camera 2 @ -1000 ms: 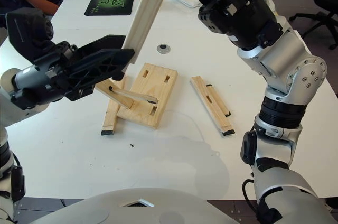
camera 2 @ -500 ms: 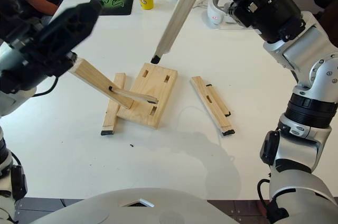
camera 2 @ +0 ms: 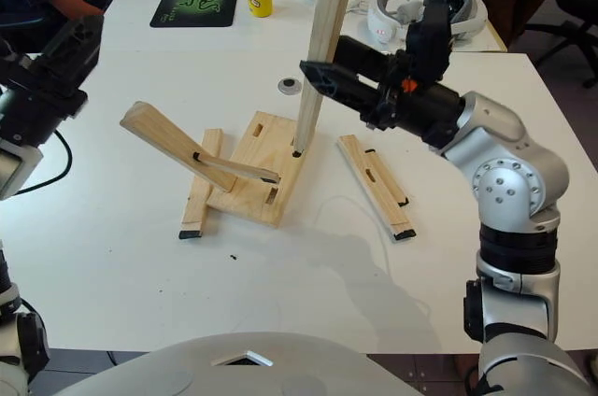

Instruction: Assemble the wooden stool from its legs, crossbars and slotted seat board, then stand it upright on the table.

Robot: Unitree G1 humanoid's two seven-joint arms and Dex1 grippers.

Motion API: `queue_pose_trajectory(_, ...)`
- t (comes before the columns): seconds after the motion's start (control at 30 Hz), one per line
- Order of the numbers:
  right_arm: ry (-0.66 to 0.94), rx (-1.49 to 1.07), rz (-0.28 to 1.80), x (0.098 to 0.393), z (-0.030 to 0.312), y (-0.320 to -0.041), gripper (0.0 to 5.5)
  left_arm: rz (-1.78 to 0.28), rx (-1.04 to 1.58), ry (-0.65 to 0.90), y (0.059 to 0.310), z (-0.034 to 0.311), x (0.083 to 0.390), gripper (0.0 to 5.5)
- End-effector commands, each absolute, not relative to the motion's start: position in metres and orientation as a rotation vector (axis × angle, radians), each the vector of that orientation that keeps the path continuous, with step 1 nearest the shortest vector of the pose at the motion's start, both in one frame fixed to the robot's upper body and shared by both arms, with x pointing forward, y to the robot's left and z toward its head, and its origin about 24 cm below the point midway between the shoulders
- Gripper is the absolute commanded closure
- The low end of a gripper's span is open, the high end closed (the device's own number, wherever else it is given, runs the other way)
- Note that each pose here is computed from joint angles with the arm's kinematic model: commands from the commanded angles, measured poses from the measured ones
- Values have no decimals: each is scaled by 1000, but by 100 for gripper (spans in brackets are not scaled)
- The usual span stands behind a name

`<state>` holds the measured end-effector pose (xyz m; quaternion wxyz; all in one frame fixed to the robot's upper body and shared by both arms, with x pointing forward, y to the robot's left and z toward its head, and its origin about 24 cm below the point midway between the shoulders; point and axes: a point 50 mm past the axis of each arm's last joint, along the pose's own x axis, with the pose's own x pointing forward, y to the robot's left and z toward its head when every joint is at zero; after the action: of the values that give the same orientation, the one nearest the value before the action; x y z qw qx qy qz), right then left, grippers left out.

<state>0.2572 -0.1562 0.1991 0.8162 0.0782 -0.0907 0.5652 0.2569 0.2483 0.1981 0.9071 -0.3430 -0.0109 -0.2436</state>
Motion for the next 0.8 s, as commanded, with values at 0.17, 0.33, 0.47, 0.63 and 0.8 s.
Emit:
queue_pose_trajectory(0.17,-177,98,1211,238,140,-141,341,-510,-695,47,248,180,262,172)
queue_pose_trajectory(0.33,-219,106,1224,234,127,-128,341,-468,-674,118,255,161,268,172)
queue_pose_trajectory(0.47,-242,138,1192,234,116,-119,342,-463,-636,216,255,144,274,172)
queue_pose_trajectory(0.63,-258,179,1140,231,106,-113,343,-469,-477,445,254,111,272,172)
queue_pose_trajectory(0.8,-277,192,1085,225,105,-117,343,-476,-263,619,258,86,264,172)
